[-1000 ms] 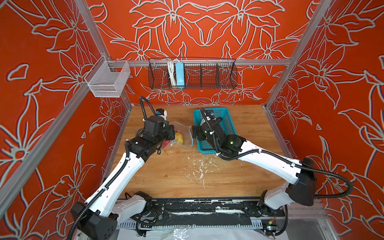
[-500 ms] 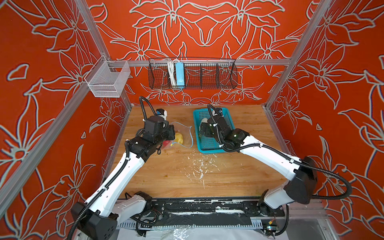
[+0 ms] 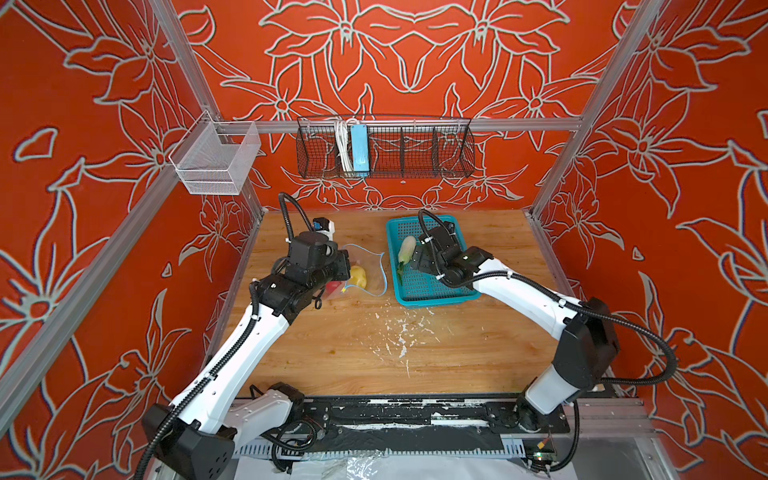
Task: Place the food in the zip-top bag and seal the zipper
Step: 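Move the open right gripper back over the teal basket, then lower the right gripper onto the dark eggplant and close it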
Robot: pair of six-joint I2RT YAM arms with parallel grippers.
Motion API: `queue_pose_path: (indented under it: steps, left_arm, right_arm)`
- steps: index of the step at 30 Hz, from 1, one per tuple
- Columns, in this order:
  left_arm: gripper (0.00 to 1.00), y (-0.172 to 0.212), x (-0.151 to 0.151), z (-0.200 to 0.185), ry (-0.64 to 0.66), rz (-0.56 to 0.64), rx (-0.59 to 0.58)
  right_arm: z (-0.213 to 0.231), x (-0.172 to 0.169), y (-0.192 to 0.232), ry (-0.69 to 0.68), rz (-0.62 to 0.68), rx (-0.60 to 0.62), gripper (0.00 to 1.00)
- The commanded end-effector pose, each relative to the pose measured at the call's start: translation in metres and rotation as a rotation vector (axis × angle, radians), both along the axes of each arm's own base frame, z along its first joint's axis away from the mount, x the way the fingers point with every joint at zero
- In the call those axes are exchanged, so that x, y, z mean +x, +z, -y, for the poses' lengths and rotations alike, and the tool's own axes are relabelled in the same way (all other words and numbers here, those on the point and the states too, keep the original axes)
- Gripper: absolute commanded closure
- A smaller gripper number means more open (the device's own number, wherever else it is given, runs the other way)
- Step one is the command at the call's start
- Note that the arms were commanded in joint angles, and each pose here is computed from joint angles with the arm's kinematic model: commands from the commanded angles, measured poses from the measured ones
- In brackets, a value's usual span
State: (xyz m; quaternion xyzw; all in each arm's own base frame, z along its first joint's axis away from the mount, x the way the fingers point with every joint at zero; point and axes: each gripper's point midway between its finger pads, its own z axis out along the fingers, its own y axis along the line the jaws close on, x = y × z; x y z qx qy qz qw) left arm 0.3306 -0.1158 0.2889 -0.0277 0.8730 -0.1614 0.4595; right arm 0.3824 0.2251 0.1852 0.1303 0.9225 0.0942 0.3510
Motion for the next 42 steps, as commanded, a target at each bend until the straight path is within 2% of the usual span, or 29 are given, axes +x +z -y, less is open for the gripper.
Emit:
queue_pose_path:
  steps: [1, 8, 12, 25, 32, 36, 39, 42]
  left_arm:
    - [1.0, 0.006, -0.002, 0.002, -0.01, 0.022, -0.019]
    - [1.0, 0.008, -0.003, 0.0, -0.007, 0.031, -0.016]
    - [1.0, 0.008, -0.003, -0.001, -0.002, 0.036, -0.012]
    - [1.0, 0.007, -0.002, -0.002, 0.004, 0.033, -0.004]
    - [1.0, 0.006, -0.001, -0.003, 0.008, 0.032, 0.001]
    - [1.0, 0.007, -0.002, -0.002, 0.002, 0.031, -0.006]
    - [1.0, 0.006, -0.002, -0.003, 0.007, 0.033, -0.002]
    - [1.0, 0.007, -0.002, -0.001, -0.004, 0.029, -0.009]
  right_arm:
    - [0.0, 0.005, -0.009, -0.034, -0.046, 0.0, 0.03]
    - [0.006, 0.02, -0.025, -0.089, -0.153, -0.066, 0.06]
    - [0.006, 0.025, -0.03, -0.093, -0.165, -0.083, 0.06]
    - [0.012, 0.041, -0.057, -0.194, -0.237, 0.033, 0.1]
    - [0.003, 0.054, -0.068, -0.204, -0.233, 0.117, 0.17]
    - [0.001, 0.062, -0.073, -0.222, -0.232, 0.15, 0.26]
    - [-0.002, 0.067, -0.079, -0.223, -0.239, 0.162, 0.31]
    - [0.0, 0.07, -0.087, -0.242, -0.252, 0.149, 0.32]
